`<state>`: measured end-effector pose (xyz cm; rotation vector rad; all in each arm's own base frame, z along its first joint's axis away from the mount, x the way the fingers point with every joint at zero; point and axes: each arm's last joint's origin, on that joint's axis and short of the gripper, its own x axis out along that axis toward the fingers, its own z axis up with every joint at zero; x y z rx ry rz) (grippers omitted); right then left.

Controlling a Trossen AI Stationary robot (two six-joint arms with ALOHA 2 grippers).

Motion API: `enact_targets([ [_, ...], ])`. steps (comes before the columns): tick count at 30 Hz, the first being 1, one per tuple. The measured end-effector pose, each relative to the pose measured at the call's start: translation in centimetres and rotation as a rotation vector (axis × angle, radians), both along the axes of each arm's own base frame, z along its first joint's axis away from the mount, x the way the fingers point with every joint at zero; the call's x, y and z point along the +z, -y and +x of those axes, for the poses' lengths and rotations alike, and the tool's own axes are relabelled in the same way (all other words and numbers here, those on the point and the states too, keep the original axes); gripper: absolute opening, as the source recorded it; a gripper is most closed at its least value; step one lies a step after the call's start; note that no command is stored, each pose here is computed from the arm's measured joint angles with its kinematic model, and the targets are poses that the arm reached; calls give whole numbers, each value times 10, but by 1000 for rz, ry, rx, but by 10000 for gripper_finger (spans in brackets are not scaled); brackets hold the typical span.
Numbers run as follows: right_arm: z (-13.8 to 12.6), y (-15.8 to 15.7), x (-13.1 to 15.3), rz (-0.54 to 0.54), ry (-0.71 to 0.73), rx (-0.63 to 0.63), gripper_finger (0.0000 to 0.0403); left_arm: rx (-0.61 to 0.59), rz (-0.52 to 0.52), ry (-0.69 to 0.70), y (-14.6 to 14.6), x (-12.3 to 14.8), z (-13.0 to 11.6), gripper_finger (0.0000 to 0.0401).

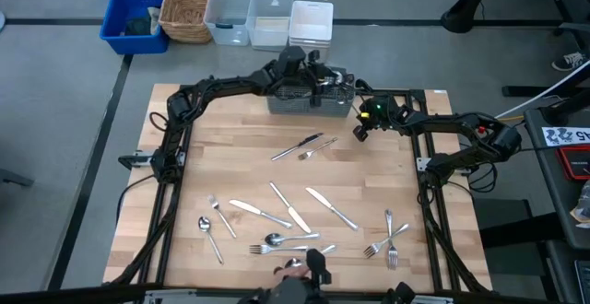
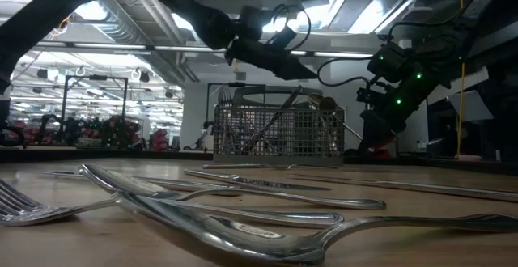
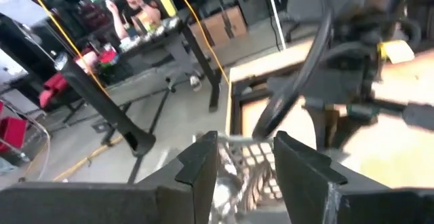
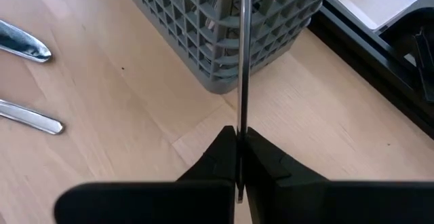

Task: Sort silverware
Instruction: Adjust the silver spoon in the dishwasher utensil holder

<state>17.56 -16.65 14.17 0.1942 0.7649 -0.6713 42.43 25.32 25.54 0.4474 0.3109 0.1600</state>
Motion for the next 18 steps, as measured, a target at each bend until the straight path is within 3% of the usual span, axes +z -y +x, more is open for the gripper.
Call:
enact_targets([
  [10,0,0,0,4,3,5,14,6,-3,-30,-5,-5,-1,132],
  [18,0,0,0,3,8,8,14,-2,-19,-63,-8,-29,6,132],
])
